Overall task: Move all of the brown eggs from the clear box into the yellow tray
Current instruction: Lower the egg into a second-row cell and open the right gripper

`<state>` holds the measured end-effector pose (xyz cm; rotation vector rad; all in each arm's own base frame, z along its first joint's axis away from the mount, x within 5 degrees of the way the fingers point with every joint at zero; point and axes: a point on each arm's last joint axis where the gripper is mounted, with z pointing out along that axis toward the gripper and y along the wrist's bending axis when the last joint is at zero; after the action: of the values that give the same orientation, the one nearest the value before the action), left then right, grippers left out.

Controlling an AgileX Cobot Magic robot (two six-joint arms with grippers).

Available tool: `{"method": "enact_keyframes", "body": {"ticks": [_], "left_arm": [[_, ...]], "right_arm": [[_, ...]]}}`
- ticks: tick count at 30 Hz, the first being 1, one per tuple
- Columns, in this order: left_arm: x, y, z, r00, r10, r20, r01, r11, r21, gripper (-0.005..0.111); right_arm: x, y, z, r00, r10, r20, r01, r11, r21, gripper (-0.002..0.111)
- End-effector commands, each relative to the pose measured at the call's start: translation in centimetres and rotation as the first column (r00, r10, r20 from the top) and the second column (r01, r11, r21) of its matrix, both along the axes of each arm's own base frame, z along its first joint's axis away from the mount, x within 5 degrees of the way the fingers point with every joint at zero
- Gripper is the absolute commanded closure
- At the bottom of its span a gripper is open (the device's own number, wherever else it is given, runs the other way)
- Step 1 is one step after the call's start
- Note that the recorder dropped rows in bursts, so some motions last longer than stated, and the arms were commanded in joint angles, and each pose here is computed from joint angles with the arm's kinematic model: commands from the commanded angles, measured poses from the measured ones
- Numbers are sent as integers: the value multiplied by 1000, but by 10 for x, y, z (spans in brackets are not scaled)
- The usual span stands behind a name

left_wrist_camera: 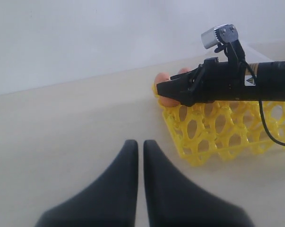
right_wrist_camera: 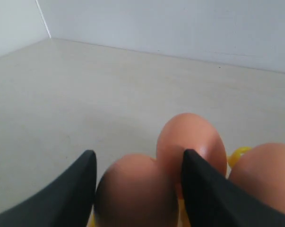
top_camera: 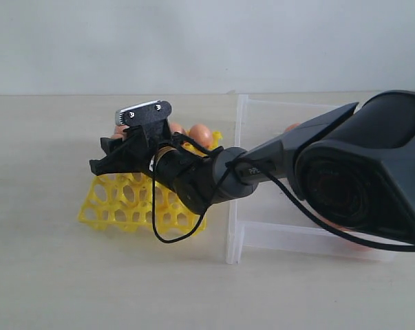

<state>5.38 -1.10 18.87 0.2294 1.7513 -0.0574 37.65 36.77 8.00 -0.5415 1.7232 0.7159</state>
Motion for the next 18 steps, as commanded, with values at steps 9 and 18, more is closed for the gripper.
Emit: {"method": "enact_keyframes", "body": {"ticks": [9,18], "left_arm": [[0,0,-1,1000,-5,3,5,1000,1,103],[0,0,-1,1000,-5,3,5,1000,1,103]], "right_arm": [[1,0,61,997,-23,-69,31,994,108,60],[-10,-3,96,979,-30,-202,30,1000,-3,60]]}}
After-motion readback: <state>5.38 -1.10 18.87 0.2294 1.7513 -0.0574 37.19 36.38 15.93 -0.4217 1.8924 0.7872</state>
